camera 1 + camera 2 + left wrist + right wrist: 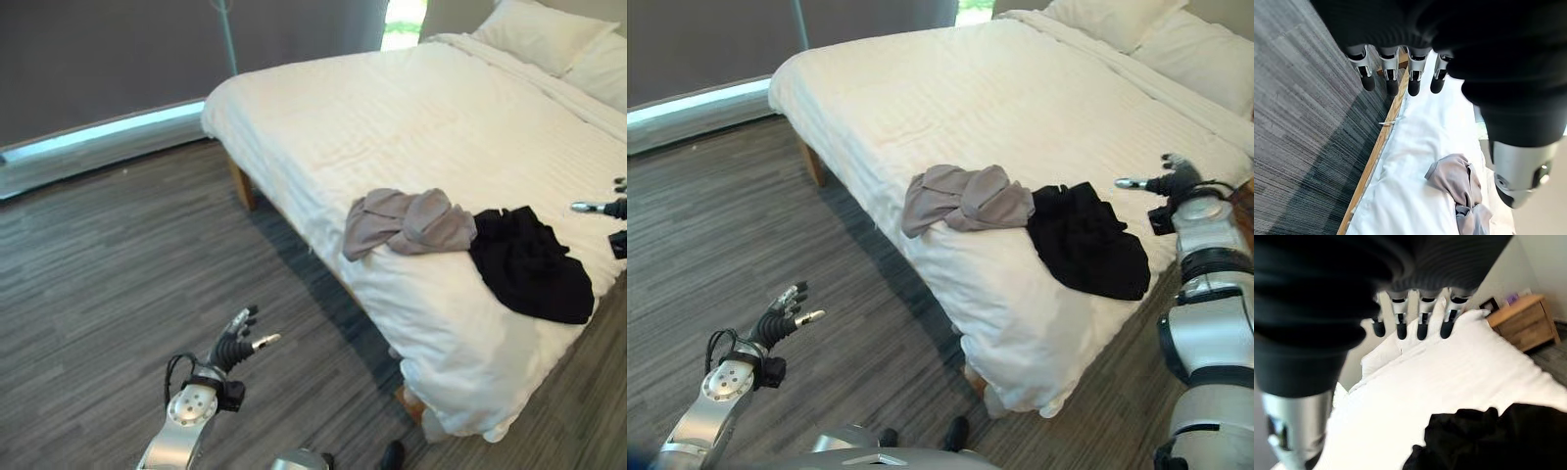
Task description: Pick up bed clothes into laundry basket.
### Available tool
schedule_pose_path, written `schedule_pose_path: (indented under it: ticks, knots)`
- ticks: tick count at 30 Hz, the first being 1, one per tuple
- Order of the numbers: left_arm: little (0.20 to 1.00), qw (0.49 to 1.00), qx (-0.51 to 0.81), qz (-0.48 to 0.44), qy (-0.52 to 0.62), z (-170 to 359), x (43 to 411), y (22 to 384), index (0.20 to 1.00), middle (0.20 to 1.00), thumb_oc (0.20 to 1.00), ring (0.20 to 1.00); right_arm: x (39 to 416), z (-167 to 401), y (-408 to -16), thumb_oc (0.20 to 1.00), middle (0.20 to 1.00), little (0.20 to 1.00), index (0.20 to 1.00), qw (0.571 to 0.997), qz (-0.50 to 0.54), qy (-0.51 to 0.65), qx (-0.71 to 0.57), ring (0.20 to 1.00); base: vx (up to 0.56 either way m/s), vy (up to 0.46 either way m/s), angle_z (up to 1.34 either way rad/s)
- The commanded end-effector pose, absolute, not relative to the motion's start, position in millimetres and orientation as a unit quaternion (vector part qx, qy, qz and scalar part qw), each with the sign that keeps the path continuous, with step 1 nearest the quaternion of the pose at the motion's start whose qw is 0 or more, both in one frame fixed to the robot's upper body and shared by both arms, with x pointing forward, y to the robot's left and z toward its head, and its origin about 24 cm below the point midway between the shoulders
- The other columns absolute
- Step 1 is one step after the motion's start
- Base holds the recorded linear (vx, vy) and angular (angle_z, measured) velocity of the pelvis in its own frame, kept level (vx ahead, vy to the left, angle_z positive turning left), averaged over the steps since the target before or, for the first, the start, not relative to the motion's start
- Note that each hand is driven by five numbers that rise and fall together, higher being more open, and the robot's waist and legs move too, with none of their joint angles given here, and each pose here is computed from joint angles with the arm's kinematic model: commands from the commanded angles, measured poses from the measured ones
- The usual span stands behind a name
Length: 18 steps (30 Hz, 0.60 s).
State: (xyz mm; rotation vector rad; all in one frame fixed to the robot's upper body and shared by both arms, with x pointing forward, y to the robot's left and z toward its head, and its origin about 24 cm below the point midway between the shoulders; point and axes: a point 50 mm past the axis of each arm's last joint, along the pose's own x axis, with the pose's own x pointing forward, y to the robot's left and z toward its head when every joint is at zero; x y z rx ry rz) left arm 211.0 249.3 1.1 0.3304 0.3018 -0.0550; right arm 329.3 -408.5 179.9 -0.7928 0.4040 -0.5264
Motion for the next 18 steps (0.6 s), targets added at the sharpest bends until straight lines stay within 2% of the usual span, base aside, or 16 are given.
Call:
schedule_pose_path:
  ticks: [1,5,18]
  knots:
    - [1.0,0.983,0.162,-0.055,0.073,31.7,218.4,242.6,1.0,1.0,1.0,1.0,326.8,228.7,-417.5,1.0,1.0,1.0,1.0,0.833,-0.293,0.141,-0.447,1.0,-0.08,-0.063,0.15]
    - [1.0,0.98,0.177,-0.077,0.044,42.6,232.2,230.4,1.0,1.0,1.0,1.0,334.7,235.6,-409.2,1.0,1.0,1.0,1.0,0.865,-0.308,0.103,-0.383,1.0,-0.11,-0.052,0.19]
    - [1.0,0.986,0.158,-0.054,0.019,50.9,242.3,224.0,1.0,1.0,1.0,1.0,331.1,272.8,-412.8,1.0,1.0,1.0,1.0,0.853,-0.365,0.066,-0.367,1.0,-0.1,-0.017,0.03]
